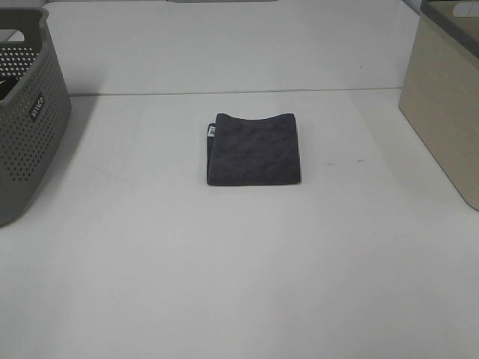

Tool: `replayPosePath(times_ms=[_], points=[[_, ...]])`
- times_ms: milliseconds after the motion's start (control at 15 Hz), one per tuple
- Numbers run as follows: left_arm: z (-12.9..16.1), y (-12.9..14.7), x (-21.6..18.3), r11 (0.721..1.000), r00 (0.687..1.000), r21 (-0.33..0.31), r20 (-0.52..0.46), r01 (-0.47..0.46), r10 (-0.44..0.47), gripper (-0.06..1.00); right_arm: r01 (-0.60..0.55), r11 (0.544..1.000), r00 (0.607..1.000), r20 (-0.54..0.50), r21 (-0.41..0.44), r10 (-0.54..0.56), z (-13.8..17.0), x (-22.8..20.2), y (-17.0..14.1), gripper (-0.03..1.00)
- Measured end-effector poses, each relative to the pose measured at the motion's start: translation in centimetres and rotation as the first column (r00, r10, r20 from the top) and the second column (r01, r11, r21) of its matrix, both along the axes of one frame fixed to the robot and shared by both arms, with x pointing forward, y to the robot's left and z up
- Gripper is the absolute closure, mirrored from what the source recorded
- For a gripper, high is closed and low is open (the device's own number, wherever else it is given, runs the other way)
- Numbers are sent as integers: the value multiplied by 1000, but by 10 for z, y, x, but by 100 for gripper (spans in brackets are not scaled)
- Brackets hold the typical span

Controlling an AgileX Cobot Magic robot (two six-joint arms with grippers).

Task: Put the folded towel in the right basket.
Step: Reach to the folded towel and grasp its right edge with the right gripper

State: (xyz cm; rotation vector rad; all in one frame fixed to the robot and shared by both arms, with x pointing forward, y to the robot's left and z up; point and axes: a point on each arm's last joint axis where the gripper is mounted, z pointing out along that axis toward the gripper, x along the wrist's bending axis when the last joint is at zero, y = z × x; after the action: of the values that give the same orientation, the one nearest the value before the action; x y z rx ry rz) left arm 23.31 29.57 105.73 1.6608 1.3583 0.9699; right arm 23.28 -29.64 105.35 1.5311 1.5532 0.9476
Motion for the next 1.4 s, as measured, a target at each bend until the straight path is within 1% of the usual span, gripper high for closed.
replayPosePath(times_ms=[467, 533, 667, 867, 933, 1133, 1400], points=[[0, 0, 0, 1000, 1000, 0, 0, 0, 0, -4, 1, 1000, 1000, -2, -2, -1, 1, 1, 0, 14], [0, 0, 0, 1000, 1000, 0, 0, 0, 0, -4, 3, 1000, 1000, 1, -3, -3, 5, 5, 0, 15], [0, 0, 0, 1000, 1000, 0, 0, 0, 0, -4, 5, 1000, 999, 39, -2, -4, 23, 25, -1, 16], [0, 0, 0, 1000, 1000, 0, 0, 0, 0, -4, 7, 1000, 999, 52, 5, -7, 49, 74, -2, 17], [0, 0, 0, 1000, 1000, 0, 0, 0, 0, -4, 7, 1000, 999, 49, 9, -7, 54, 85, -2, 18], [0, 0, 0, 1000, 1000, 0, 0, 0, 0, -4, 9, 1000, 999, -42, 23, -8, 73, 153, -3, 20], [0, 0, 0, 1000, 1000, 0, 0, 0, 0, -4, 10, 1000, 989, -145, 25, -6, 85, 238, -5, 21]])
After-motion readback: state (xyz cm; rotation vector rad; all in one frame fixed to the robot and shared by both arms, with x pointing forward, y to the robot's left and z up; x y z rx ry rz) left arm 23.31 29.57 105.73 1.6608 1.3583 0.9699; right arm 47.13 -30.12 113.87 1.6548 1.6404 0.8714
